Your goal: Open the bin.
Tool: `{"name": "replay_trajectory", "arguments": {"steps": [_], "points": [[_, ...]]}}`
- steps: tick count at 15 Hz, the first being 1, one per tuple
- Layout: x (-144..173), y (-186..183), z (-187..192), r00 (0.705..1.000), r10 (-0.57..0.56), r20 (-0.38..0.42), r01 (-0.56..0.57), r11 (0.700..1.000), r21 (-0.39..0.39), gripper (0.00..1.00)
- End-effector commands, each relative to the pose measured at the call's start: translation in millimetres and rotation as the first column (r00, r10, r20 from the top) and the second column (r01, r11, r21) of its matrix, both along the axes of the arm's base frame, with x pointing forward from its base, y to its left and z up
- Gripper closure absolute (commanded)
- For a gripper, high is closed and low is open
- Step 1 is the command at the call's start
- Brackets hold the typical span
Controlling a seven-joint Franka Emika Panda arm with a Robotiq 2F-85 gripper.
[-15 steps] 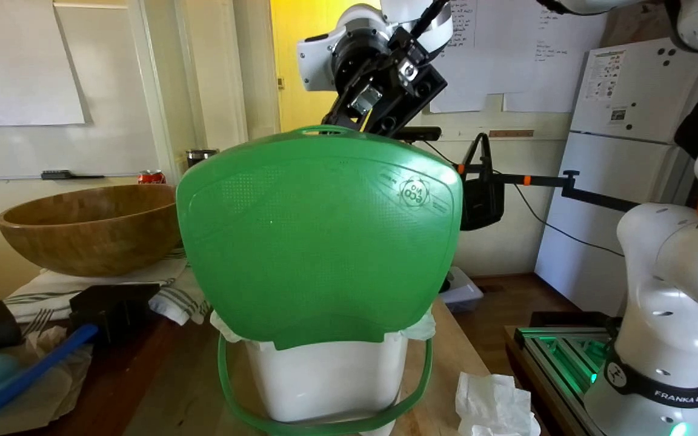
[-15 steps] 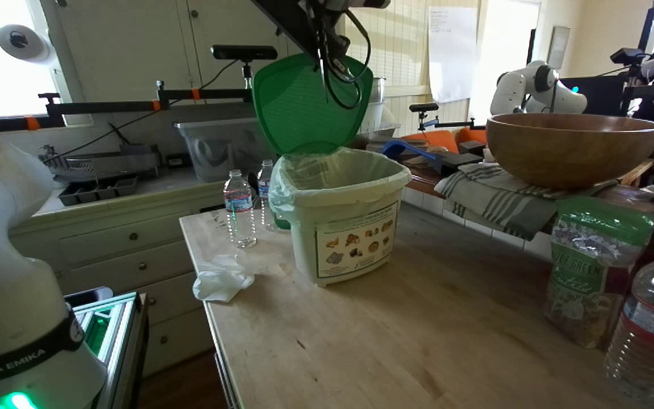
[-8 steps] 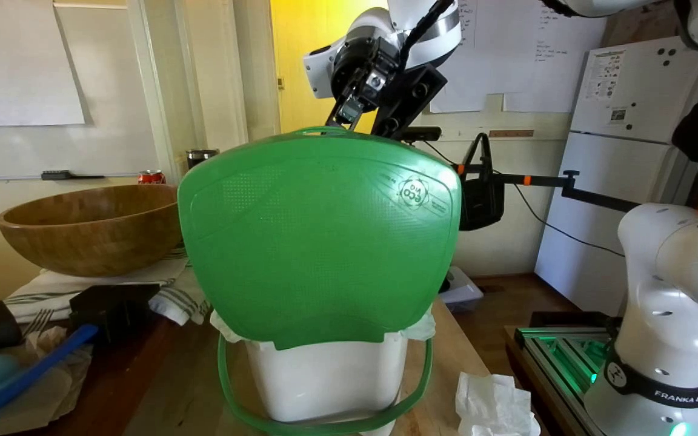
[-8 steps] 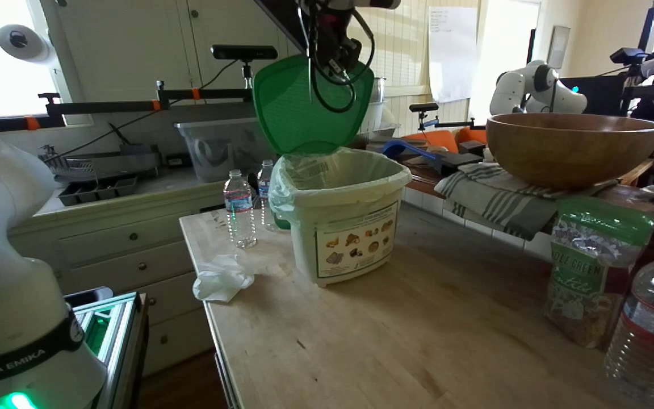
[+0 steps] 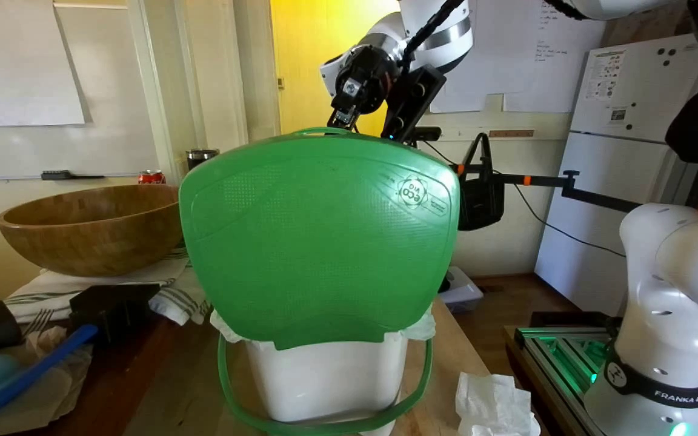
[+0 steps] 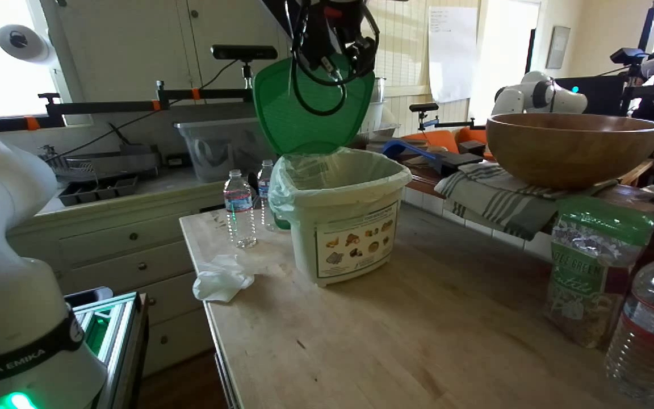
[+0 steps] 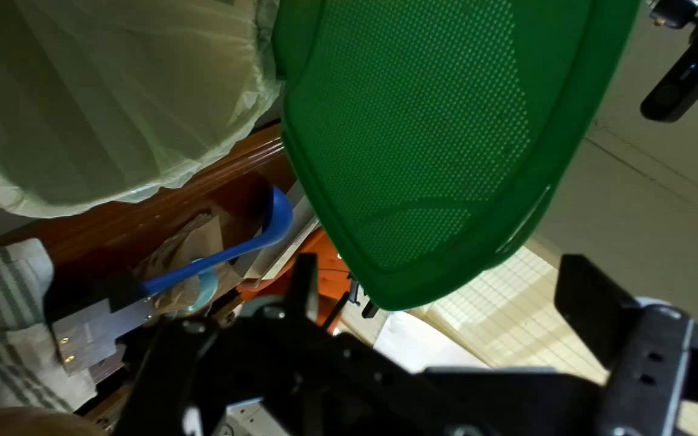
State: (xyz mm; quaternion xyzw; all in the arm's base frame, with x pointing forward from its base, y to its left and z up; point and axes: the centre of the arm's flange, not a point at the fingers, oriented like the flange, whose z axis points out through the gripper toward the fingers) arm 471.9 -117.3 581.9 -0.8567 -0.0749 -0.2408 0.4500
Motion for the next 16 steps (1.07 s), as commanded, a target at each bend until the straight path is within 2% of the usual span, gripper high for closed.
{"name": "replay_trajectory", "arguments": {"steps": [1,3,7,8,16], "points": [[-21,-20,-4,0.994,-0.096,-0.041,0.097,0.995,0.002,0.00],[-24,-35,-8,0.991,-0.118,-0.062,0.117,0.993,-0.021,0.00],[-29,-63,-17,0.975,-0.159,-0.153,0.153,0.987,-0.053,0.00],[-24,-57,-11,0.986,-0.139,-0.096,0.136,0.990,-0.038,0.00],[-26,-64,-15,0.979,-0.159,-0.127,0.153,0.987,-0.051,0.00]]}}
